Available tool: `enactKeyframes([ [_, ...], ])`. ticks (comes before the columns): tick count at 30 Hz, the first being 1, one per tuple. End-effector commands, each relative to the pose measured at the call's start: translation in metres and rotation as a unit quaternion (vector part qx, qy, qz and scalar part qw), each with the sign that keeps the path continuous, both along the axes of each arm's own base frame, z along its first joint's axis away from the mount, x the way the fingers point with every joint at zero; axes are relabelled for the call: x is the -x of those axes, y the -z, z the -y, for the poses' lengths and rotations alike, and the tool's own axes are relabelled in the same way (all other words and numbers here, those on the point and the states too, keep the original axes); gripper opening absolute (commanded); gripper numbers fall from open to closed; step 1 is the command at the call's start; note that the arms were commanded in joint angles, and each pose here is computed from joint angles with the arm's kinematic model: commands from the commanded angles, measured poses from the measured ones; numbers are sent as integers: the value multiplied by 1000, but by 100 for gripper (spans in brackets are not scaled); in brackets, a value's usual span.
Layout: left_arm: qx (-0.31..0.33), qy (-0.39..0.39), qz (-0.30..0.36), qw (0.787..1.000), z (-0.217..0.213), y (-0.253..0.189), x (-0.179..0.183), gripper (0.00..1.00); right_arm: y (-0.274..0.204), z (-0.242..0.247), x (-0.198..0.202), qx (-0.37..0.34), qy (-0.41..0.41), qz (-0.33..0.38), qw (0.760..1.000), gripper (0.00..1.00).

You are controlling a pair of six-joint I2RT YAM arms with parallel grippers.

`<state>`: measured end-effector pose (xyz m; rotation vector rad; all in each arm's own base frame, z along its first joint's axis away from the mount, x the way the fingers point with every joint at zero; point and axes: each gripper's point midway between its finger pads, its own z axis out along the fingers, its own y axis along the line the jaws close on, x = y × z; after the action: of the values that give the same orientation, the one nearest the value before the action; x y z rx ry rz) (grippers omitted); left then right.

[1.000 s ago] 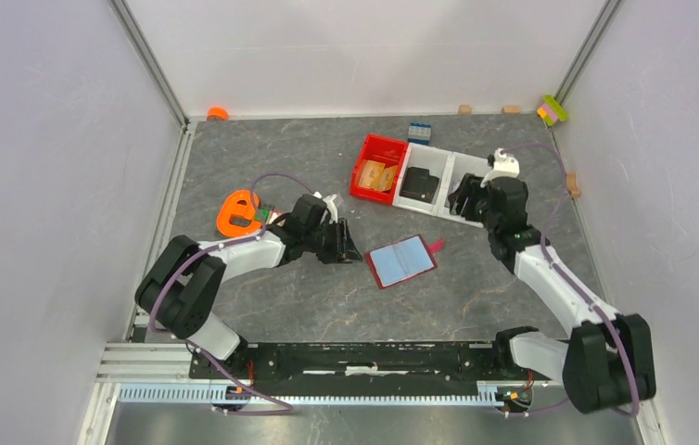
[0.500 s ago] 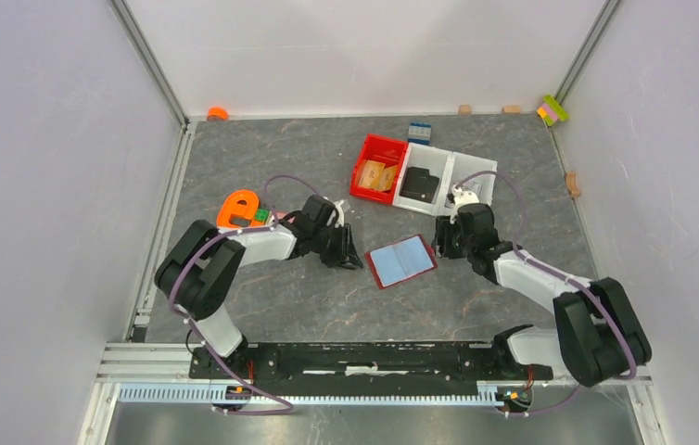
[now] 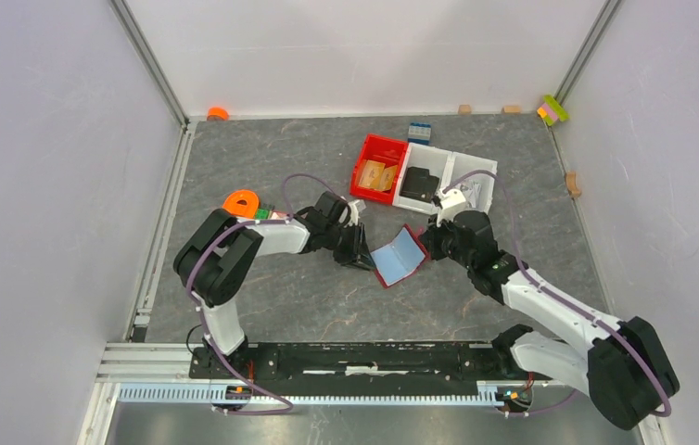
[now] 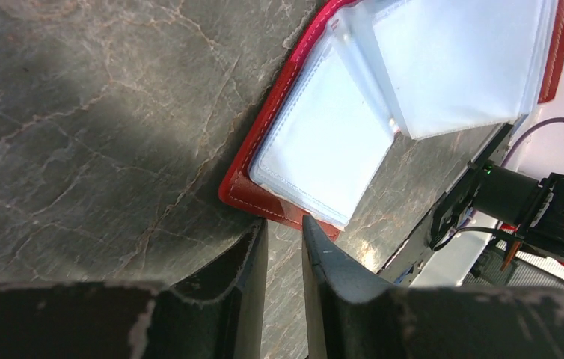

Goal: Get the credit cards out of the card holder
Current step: Close the card holder at the center of the board.

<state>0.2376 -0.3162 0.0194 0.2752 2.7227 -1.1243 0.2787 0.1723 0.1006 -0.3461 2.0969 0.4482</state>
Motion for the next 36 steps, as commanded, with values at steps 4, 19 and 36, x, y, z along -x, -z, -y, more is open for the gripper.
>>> enactKeyframes([
  [4,-35,13,3,999,-4,20,-1,30,-9,-40,16,-14,-88,22,996,0],
  [19,-109,1,23,994,-26,31,-11,29,22,-137,73,0,-258,-31,966,45],
  [36,-79,-35,88,992,-39,-10,-23,25,-64,-58,49,-27,-81,134,987,64],
])
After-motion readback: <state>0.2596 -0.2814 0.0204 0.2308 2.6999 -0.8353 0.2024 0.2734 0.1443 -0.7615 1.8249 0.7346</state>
